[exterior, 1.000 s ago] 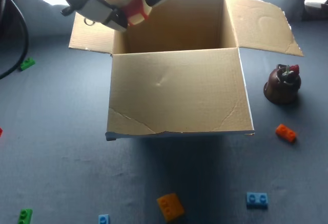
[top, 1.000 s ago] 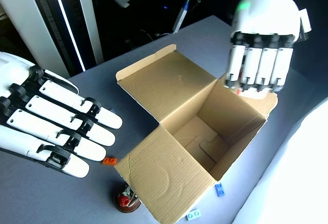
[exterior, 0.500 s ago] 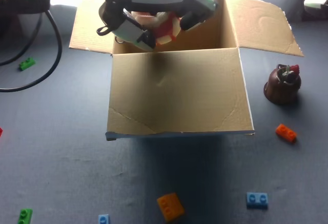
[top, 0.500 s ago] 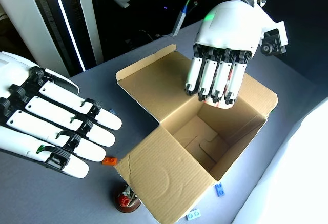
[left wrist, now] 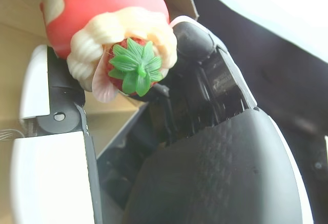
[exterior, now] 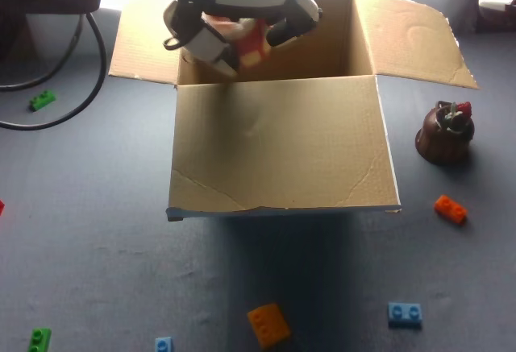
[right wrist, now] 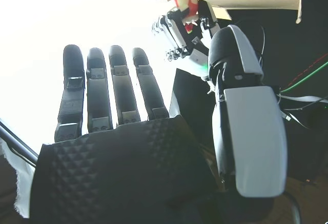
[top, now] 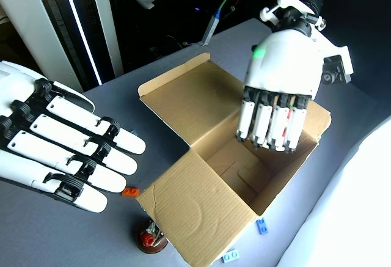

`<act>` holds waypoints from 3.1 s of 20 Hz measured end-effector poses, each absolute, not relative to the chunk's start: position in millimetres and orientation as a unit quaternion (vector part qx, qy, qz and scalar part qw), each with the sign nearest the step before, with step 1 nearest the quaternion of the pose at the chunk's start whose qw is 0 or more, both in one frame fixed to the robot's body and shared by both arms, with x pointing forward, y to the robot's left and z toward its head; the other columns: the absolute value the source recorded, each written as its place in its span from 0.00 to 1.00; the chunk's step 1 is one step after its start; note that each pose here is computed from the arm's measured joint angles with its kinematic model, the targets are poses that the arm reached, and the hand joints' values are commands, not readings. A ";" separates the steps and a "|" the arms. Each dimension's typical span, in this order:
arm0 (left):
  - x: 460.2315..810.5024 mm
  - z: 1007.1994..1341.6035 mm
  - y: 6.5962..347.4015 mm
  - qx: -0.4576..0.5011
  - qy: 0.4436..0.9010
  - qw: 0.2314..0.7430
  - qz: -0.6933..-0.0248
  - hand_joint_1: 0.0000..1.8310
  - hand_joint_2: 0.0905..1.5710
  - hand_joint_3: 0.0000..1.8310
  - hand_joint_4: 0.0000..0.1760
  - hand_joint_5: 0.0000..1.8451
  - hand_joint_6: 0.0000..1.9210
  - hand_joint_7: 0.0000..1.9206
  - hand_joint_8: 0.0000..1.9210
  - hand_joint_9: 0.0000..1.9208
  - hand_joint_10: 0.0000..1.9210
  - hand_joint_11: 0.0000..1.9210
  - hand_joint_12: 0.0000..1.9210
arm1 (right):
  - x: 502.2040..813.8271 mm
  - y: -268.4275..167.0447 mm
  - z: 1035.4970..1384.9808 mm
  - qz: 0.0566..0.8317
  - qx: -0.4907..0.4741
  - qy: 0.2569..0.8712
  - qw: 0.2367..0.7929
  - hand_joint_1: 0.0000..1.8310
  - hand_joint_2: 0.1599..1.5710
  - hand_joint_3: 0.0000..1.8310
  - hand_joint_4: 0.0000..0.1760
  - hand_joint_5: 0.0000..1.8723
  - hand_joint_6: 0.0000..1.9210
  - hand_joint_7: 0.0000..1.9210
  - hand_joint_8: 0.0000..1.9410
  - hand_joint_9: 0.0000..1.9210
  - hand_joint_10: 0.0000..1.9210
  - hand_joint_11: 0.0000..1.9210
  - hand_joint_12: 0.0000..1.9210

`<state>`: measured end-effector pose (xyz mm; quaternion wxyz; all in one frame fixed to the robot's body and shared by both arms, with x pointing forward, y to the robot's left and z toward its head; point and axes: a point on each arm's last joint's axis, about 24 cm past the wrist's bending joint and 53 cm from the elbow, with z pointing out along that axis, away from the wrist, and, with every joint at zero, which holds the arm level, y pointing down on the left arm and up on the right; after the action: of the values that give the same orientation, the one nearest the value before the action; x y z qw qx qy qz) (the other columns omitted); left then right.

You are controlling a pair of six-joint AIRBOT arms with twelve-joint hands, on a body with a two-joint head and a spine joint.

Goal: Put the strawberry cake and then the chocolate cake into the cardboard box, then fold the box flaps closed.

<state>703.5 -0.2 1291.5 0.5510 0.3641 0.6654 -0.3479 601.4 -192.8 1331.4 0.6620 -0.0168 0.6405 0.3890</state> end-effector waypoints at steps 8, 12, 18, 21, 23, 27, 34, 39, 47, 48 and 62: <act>687.9 1289.7 -10.9 0.383 0.658 0.545 -0.352 0.38 0.63 0.00 0.17 0.18 0.00 0.23 0.00 0.29 0.10 0.13 0.59 | 601.5 -192.9 1331.2 0.389 -0.016 0.641 0.662 0.20 0.71 0.00 0.00 0.07 0.00 0.07 0.00 0.08 0.00 0.00 0.31; 698.4 1289.9 -2.1 0.385 0.658 0.558 -0.327 0.26 0.56 0.00 0.35 0.11 0.00 0.15 0.00 0.23 0.00 0.03 0.64 | 602.6 -194.6 1331.0 0.393 -0.007 0.641 0.659 0.20 0.71 0.00 0.00 0.07 0.00 0.07 0.00 0.08 0.00 0.00 0.30; 715.4 1314.3 16.8 0.364 0.653 0.582 -0.320 0.22 0.55 0.00 0.37 0.10 0.00 0.14 0.00 0.22 0.00 0.01 0.67 | 622.6 -216.6 1320.3 0.416 0.085 0.650 0.630 0.17 0.71 0.00 0.00 0.06 0.00 0.06 0.00 0.07 0.00 0.00 0.24; 723.9 1323.7 32.5 0.356 0.653 0.590 -0.313 0.17 0.57 0.01 0.43 0.12 0.01 0.15 0.00 0.23 0.01 0.01 0.68 | 646.8 -232.4 1287.7 0.415 0.152 0.684 0.581 0.17 0.70 0.00 0.00 0.08 0.01 0.07 0.00 0.08 0.00 0.00 0.29; 733.6 1331.7 47.5 0.343 0.654 0.602 -0.304 0.15 0.58 0.01 0.43 0.12 0.01 0.15 0.00 0.23 0.00 0.01 0.68 | 654.0 -239.1 1275.9 0.410 0.171 0.693 0.568 0.19 0.71 0.00 0.00 0.08 0.00 0.07 0.00 0.07 0.00 0.00 0.28; 741.9 1347.2 71.2 0.323 0.652 0.618 -0.299 0.06 0.62 0.01 0.41 0.14 0.01 0.18 0.00 0.24 0.00 0.01 0.66 | 665.2 -238.4 1258.3 0.424 0.215 0.694 0.540 0.18 0.70 0.00 0.00 0.06 0.00 0.07 0.00 0.08 0.00 0.00 0.35; 748.7 1335.6 124.8 0.286 0.678 0.614 -0.285 0.06 0.62 0.00 0.43 0.14 0.00 0.17 0.00 0.24 0.00 0.02 0.66 | 691.0 -257.0 1226.4 0.408 0.262 0.691 0.536 0.65 0.61 0.00 0.00 0.08 0.01 0.11 0.00 0.10 0.01 0.00 0.28; 748.6 1308.4 164.4 0.261 0.708 0.597 -0.273 0.07 0.62 0.00 0.42 0.14 0.00 0.17 0.00 0.24 0.00 0.02 0.65 | 708.5 -244.7 1211.8 0.408 0.256 0.692 0.538 0.65 0.62 0.00 0.00 0.06 0.00 0.09 0.00 0.09 0.00 0.00 0.23; 736.3 1271.7 201.4 0.227 0.744 0.563 -0.278 0.08 0.62 0.00 0.39 0.15 0.00 0.17 0.00 0.24 0.00 0.02 0.65 | 733.4 -222.0 1190.2 0.427 0.286 0.687 0.515 0.65 0.63 0.00 0.01 0.06 0.00 0.08 0.00 0.08 0.00 0.00 0.21; 736.8 1266.7 207.8 0.221 0.749 0.560 -0.275 0.08 0.62 0.00 0.40 0.15 0.00 0.17 0.00 0.24 0.00 0.02 0.65 | 735.6 -219.2 1185.3 0.427 0.289 0.690 0.508 0.65 0.62 0.00 0.00 0.07 0.00 0.09 0.00 0.08 0.00 0.00 0.24; 711.4 1217.5 231.2 0.205 0.791 0.504 -0.279 0.08 0.63 0.00 0.33 0.18 0.01 0.20 0.00 0.26 0.01 0.06 0.62 | 753.2 -179.3 1171.1 0.443 0.280 0.692 0.496 0.64 0.63 0.00 0.00 0.07 0.00 0.08 0.00 0.08 0.00 0.00 0.29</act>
<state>711.4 231.2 1217.5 0.5043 0.2049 0.7912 -0.2788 753.2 -179.3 1171.1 0.4964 0.2796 0.6920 0.4433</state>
